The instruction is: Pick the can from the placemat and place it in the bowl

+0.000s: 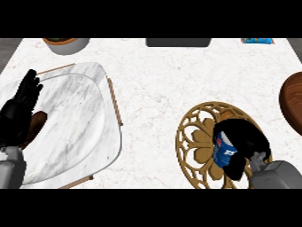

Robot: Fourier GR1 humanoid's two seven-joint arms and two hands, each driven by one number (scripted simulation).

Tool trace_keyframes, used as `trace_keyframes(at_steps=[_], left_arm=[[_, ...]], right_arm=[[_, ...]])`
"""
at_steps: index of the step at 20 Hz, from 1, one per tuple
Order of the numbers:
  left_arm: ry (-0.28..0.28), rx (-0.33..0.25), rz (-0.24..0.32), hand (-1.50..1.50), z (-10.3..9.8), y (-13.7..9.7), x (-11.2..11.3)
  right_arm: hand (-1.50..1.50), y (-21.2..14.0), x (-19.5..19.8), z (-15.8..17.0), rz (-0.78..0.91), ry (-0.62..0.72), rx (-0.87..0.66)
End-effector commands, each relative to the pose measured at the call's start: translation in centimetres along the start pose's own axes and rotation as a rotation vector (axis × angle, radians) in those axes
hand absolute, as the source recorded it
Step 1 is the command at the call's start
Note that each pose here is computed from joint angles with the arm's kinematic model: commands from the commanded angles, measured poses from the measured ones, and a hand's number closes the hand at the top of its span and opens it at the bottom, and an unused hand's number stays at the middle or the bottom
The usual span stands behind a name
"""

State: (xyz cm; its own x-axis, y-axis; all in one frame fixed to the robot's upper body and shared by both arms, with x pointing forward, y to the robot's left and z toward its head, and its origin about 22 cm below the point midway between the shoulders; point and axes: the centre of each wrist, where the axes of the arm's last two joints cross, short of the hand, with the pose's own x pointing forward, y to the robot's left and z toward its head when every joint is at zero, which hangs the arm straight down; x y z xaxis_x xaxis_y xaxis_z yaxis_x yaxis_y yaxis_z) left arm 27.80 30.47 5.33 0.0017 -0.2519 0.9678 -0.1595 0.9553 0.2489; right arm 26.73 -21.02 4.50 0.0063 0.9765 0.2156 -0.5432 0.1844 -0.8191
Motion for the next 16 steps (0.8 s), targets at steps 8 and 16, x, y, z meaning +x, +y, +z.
trace_keyframes(at_steps=[8, 16], left_arm=[[-0.011, -0.029, 0.011, 0.0, -0.5, -0.3, 0.6], [-0.004, -0.024, 0.011, 0.0, 0.0, -0.7, -0.1]], right_arm=[[1.5, -6.4, -3.7, -5.5, -0.354, 0.611, -0.282], [1.5, -11.6, -0.8, -7.6, -0.221, 0.727, -0.586]])
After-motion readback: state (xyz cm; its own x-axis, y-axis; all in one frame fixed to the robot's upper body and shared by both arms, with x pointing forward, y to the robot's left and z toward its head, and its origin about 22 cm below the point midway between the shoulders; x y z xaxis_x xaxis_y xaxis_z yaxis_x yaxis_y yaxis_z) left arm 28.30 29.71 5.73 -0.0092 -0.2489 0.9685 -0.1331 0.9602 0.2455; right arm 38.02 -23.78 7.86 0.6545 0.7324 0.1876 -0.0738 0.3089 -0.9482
